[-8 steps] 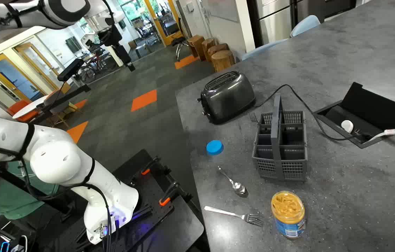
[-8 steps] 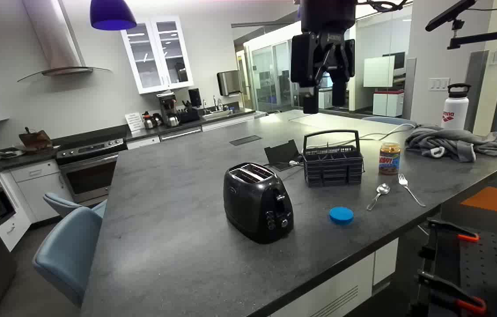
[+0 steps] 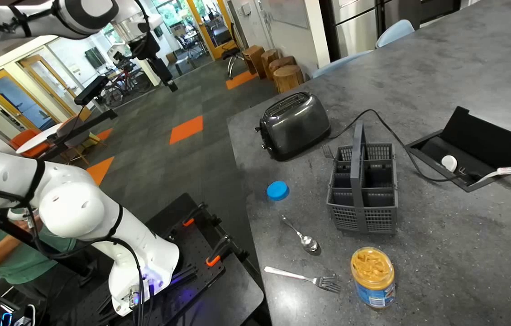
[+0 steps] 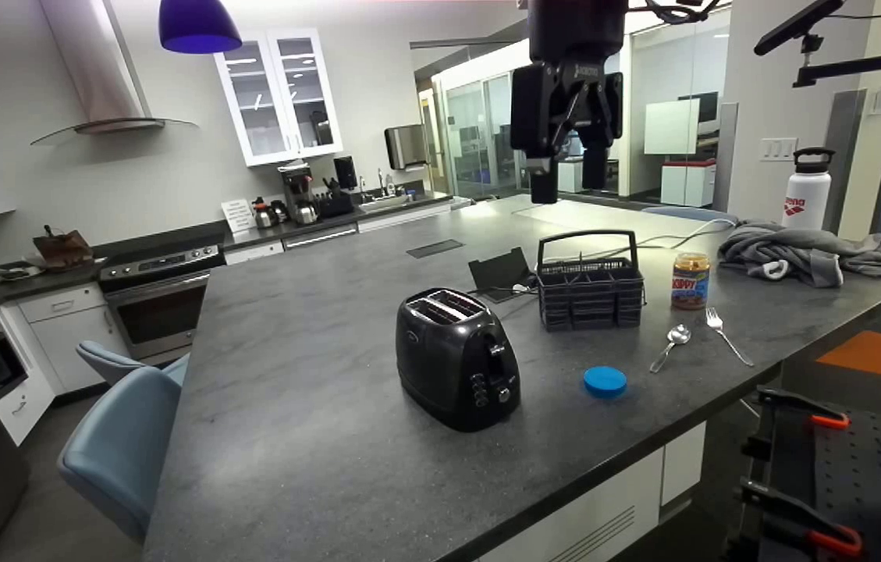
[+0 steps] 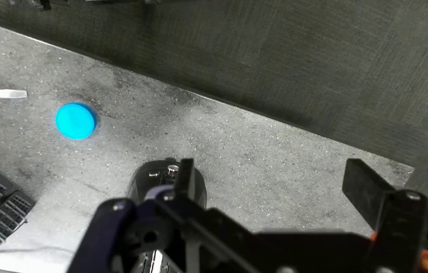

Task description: Push the lever on the black toaster downwards

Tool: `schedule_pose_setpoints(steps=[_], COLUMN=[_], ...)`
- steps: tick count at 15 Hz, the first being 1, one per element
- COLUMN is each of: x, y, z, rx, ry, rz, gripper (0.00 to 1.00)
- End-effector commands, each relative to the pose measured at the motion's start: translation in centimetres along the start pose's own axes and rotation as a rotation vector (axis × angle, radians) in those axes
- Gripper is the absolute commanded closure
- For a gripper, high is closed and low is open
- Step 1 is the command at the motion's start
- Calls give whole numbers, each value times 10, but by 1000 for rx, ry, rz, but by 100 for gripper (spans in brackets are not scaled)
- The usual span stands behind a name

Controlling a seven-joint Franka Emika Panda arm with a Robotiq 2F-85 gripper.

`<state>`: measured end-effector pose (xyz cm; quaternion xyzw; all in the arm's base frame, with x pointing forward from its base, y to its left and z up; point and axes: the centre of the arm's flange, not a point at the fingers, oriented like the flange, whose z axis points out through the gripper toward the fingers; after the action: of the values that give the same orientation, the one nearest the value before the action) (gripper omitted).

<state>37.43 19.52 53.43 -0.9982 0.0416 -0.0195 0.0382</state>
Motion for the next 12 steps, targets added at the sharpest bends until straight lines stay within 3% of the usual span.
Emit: schedule_pose_setpoints(steps=[1, 7, 8, 12], x=[35, 99, 108, 129], y=[6, 31, 37, 55], z=[20, 70, 80, 114], rx=[-30, -76, -74, -59], ry=[22, 46, 48, 66], rz=[-6, 33, 44, 81], gripper=[0, 0, 19, 50])
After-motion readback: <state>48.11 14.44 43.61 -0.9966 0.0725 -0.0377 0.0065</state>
